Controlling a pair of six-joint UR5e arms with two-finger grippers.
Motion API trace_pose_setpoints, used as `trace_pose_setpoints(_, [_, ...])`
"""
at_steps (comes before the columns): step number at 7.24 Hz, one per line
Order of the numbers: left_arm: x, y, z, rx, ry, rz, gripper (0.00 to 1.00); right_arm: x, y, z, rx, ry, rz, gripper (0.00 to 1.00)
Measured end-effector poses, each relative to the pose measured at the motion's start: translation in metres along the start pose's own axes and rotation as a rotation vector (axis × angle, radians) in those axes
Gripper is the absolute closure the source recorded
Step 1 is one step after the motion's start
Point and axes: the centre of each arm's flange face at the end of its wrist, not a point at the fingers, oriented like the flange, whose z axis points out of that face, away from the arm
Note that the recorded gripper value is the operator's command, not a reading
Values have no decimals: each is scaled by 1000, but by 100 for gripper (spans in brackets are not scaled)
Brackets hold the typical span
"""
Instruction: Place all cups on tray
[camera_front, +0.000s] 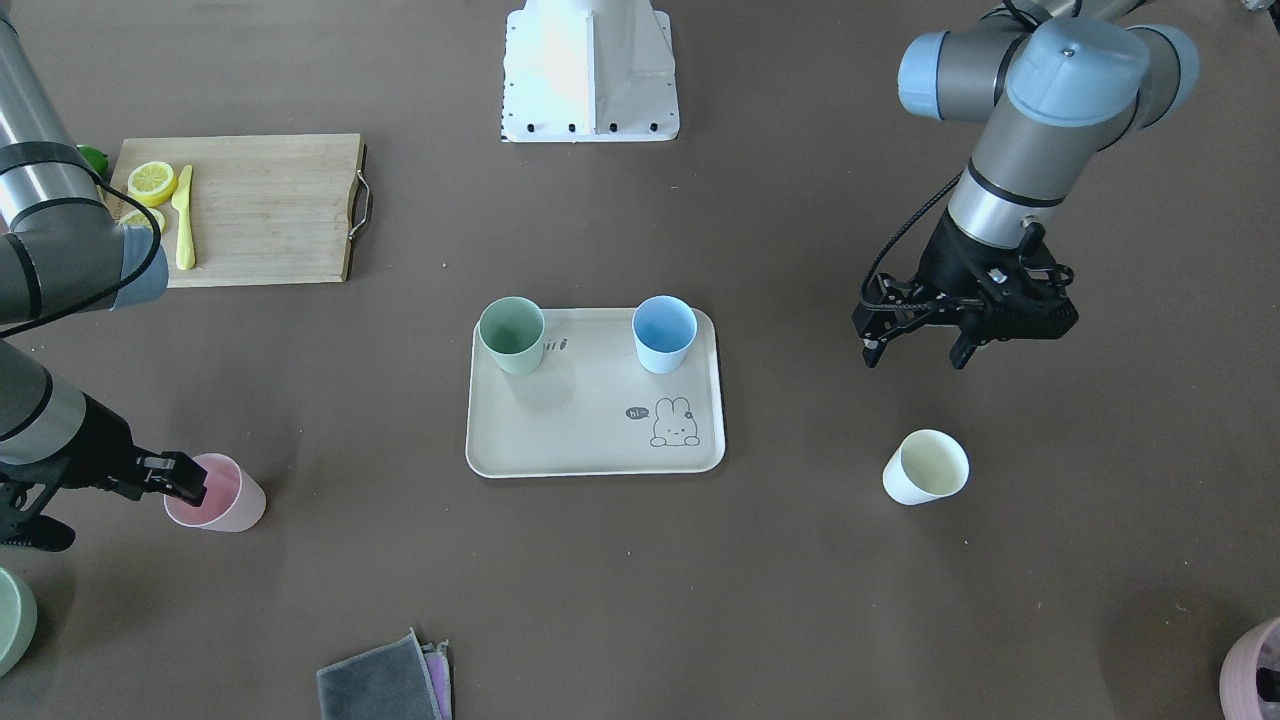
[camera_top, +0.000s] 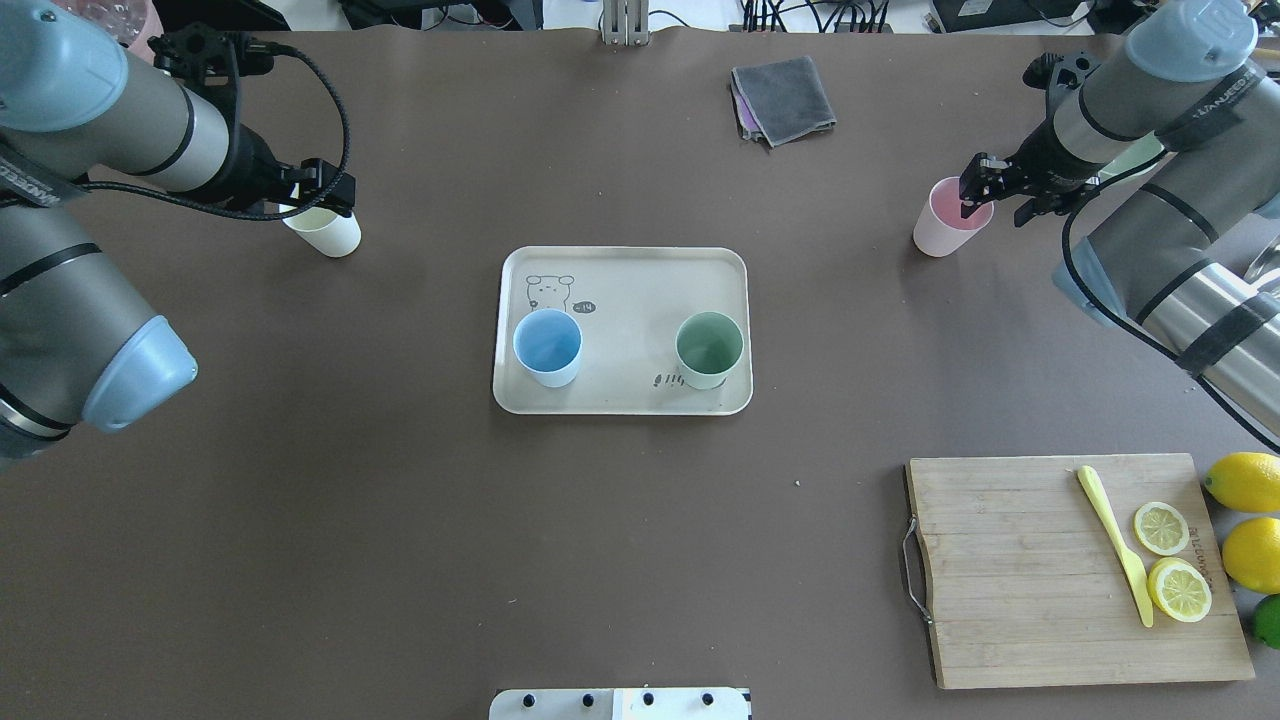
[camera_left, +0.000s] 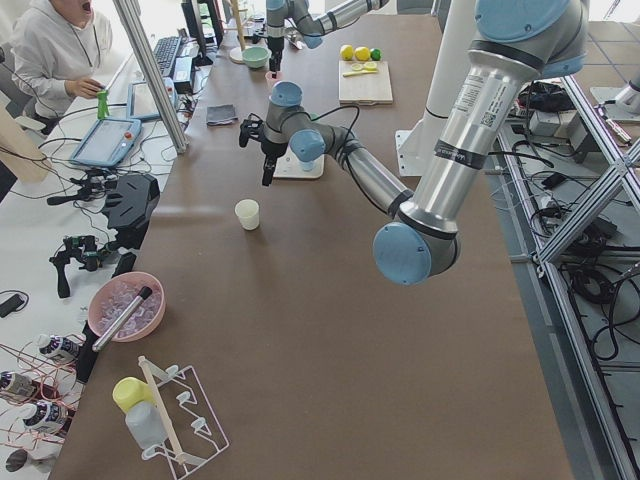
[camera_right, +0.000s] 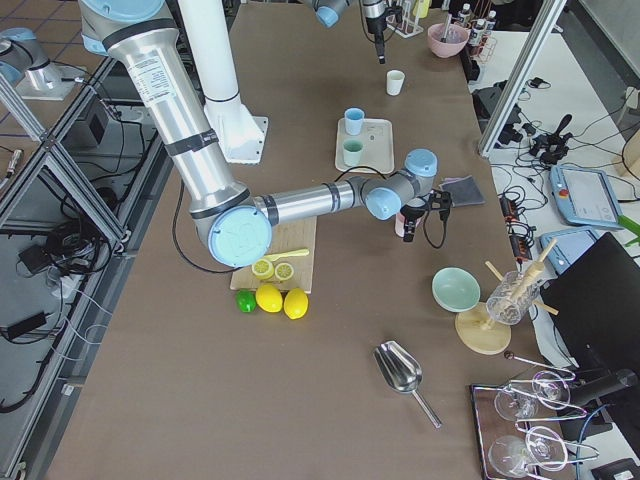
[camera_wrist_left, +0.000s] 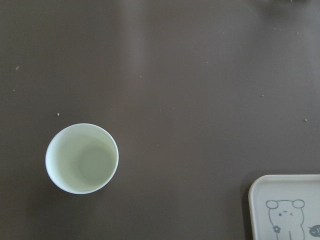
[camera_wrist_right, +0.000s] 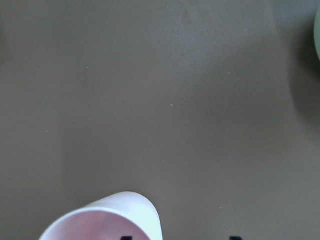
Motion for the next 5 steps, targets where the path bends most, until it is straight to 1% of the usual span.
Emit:
trace_pose_setpoints(1, [-29,1,5,-12,-32,17,2,-7,5,0,-7,-11,-9,100])
trace_pose_setpoints(3, [-67,-8,32,-41,-90,7,2,-53,23,-13,-10,-66,-29,100])
trace_pose_setpoints(4, [-70,-18,46,-52,-108,-7,3,-93,32,-19,-13,-99,-35,100])
trace_pose_setpoints(5, [-63,-34,60,-59,-119,-19,6,-131,41,-23,-18,-128,-40,100])
